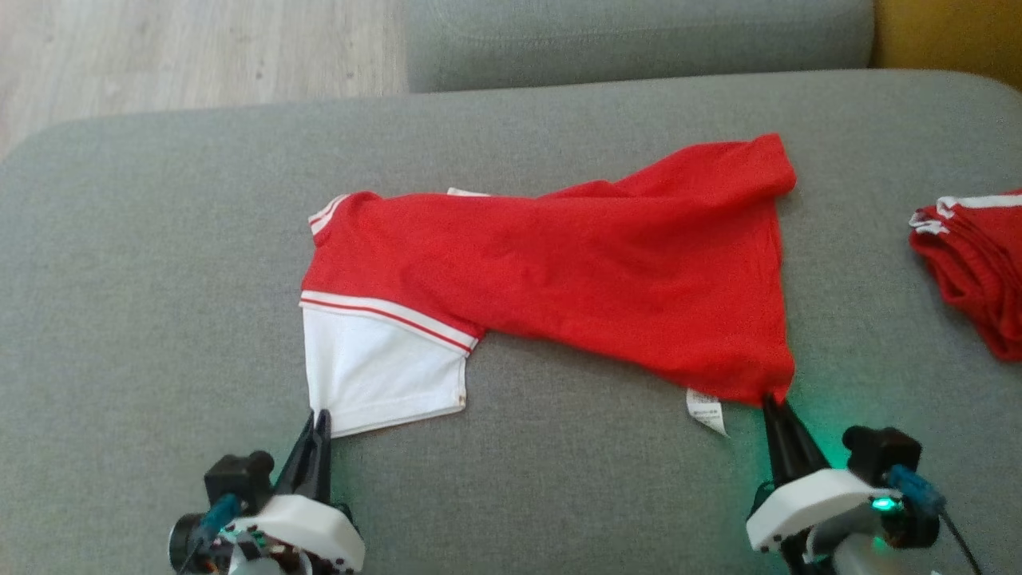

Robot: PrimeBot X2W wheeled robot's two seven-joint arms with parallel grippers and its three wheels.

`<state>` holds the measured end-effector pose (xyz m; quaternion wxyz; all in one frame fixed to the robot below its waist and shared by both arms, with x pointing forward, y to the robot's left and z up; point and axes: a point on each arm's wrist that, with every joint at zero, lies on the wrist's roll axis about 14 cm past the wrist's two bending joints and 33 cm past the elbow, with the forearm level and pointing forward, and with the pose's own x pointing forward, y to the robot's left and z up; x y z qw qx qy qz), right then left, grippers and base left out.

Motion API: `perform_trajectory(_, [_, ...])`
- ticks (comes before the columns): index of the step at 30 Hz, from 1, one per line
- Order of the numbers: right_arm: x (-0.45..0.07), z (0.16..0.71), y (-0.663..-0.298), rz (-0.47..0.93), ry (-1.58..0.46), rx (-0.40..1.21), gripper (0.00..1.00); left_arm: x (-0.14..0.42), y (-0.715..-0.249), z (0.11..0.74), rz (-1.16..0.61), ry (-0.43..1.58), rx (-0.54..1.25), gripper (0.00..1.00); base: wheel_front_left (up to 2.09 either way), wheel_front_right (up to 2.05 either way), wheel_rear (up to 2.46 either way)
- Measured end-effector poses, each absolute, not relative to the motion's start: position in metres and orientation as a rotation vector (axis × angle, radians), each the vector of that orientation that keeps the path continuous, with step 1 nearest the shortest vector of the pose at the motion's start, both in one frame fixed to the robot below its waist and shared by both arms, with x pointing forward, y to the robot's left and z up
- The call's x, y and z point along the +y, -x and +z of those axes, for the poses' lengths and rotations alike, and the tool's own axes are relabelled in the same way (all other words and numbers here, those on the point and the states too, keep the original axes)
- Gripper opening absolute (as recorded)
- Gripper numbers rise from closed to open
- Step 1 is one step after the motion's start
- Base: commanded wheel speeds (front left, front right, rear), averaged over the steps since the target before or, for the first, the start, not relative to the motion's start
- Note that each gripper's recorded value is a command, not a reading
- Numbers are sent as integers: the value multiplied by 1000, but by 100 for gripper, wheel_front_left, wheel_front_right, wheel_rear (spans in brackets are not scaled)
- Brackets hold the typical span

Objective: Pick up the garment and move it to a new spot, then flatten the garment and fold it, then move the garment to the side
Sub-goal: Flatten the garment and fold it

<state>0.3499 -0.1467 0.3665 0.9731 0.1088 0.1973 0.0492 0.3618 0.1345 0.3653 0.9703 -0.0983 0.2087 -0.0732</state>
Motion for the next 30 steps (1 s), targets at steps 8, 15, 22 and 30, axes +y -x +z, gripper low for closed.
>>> perform_trajectory(8, [-152, 448, -374, 97, -278, 118, 0, 145, -386, 445, -152, 188, 146, 0, 0, 0, 0])
perform_trajectory(15, [-175, 584, -401, 160, -267, -279, 0, 180, -411, 582, -154, 60, -259, 0, 0, 0, 0])
perform_trajectory(22, [-178, 745, -407, 282, -201, -632, 0, 192, -407, 744, -196, -128, -631, 0, 0, 0, 0])
perform_trajectory(30, [-171, 772, -459, 303, -138, -553, 0, 197, -449, 771, -182, -193, -517, 0, 0, 0, 0])
